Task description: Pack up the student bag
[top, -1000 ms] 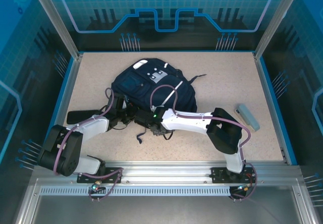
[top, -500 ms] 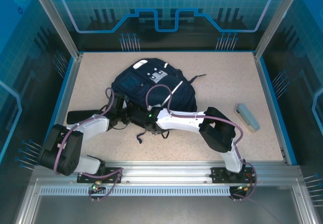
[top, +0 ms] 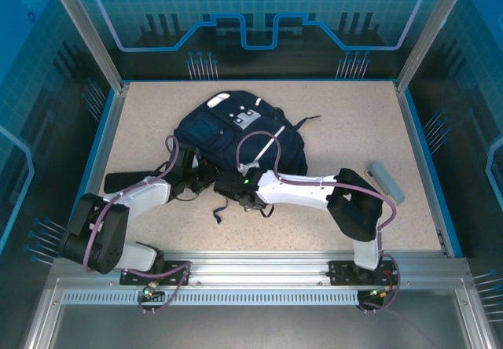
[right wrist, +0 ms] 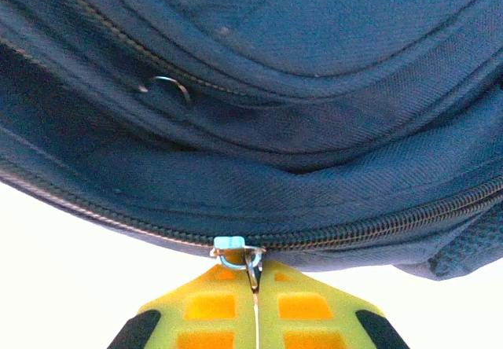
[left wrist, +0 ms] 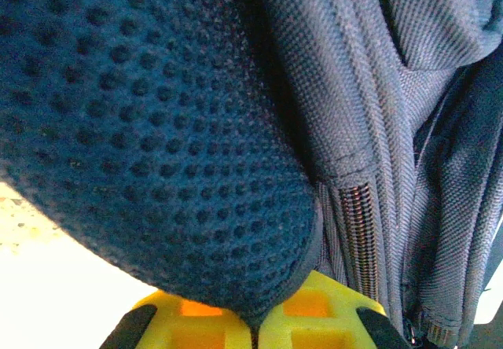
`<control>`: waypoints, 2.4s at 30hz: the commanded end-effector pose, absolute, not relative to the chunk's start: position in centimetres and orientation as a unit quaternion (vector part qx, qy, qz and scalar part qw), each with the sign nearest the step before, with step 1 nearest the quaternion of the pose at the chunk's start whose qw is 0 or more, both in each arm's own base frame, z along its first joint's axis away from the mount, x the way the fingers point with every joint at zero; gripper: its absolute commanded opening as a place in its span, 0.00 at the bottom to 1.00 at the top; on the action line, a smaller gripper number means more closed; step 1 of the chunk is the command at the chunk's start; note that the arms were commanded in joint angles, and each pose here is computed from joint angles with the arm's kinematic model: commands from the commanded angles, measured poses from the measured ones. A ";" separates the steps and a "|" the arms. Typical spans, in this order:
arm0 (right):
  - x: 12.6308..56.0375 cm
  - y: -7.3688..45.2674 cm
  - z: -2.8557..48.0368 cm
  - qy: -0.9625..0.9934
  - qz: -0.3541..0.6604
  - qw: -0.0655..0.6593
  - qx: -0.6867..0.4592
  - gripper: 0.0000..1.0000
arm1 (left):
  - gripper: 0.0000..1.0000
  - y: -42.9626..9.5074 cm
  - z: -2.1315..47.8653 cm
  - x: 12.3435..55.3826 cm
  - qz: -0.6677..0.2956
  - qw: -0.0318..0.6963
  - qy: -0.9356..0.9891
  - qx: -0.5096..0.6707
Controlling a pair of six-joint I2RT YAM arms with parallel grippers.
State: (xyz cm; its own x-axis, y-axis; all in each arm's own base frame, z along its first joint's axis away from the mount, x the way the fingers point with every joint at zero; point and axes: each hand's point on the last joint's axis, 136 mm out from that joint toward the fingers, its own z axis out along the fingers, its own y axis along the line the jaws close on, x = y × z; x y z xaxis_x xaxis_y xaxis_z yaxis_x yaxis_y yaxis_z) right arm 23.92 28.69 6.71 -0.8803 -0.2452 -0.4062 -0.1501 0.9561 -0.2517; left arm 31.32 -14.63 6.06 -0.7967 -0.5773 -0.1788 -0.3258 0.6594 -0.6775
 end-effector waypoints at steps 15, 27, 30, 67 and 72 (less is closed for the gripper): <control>24.6 22.8 7.7 0.981 0.019 0.172 -0.083 0.00 | 0.00 -11.7 7.3 34.0 -0.275 0.242 0.895 -0.255; 24.1 35.1 9.5 0.938 0.239 0.137 -0.209 0.00 | 0.39 -8.6 9.1 37.0 -0.247 0.268 0.892 -0.266; 24.5 37.5 9.5 0.931 0.259 0.134 -0.221 0.00 | 0.55 -7.6 9.6 35.4 -0.233 0.264 0.888 -0.295; 24.5 35.4 8.5 0.970 0.129 0.099 -0.180 0.00 | 0.21 -10.9 4.8 29.0 -0.327 0.160 0.828 -0.426; 25.1 31.7 8.5 0.980 0.048 0.115 -0.157 0.00 | 0.09 -10.0 4.4 28.8 -0.303 0.173 0.835 -0.426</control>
State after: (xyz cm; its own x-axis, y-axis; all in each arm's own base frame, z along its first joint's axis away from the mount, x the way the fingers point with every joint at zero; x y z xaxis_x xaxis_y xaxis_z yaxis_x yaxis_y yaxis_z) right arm 24.99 36.28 7.88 -0.9093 -0.3239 -0.2612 -0.3864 0.8901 0.2416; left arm 29.03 -11.66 5.58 -0.6061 -0.7945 0.0373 -0.5870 0.4152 -0.6950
